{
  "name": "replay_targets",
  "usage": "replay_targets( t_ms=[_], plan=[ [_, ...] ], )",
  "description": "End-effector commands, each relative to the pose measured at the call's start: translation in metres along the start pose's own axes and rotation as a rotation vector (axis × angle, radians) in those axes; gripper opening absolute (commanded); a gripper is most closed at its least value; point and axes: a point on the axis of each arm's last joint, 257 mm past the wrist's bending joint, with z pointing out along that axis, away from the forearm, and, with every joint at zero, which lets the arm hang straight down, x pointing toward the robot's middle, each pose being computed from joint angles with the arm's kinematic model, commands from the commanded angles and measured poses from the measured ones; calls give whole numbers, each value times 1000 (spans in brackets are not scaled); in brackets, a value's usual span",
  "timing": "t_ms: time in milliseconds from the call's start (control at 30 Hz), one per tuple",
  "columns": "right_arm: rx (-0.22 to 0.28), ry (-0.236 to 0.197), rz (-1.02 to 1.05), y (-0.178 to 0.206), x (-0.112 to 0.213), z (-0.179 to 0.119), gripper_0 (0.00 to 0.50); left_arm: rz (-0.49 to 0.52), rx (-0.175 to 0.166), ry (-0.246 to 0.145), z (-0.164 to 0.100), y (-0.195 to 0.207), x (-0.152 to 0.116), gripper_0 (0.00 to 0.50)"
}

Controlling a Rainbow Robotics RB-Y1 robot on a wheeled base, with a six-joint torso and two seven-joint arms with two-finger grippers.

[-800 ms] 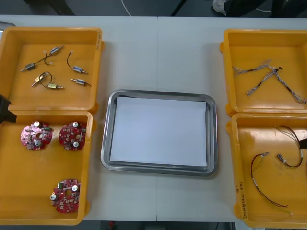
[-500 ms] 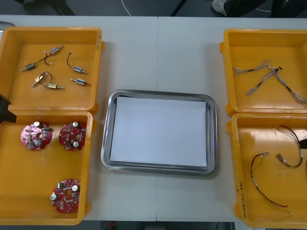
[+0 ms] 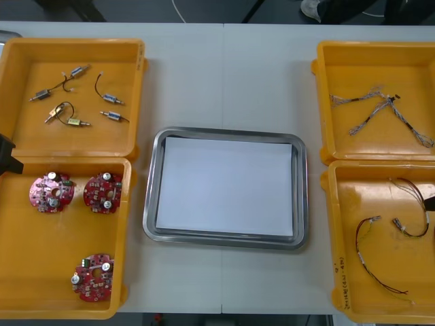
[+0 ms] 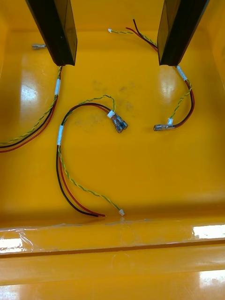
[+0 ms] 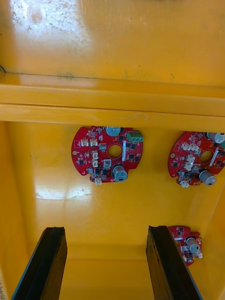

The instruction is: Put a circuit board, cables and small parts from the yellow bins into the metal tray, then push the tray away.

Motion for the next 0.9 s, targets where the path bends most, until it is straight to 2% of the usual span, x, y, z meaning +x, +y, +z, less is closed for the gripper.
replay_targets(
  t_ms=[33, 900],
  plan=[
    [50, -27, -3, -16, -4, -15, 500, 94, -60, -24, -15, 20, -3, 500],
    [50, -27, -3, -16, -4, -15, 500, 94, -60, -24, -15, 20, -3, 500]
  ],
)
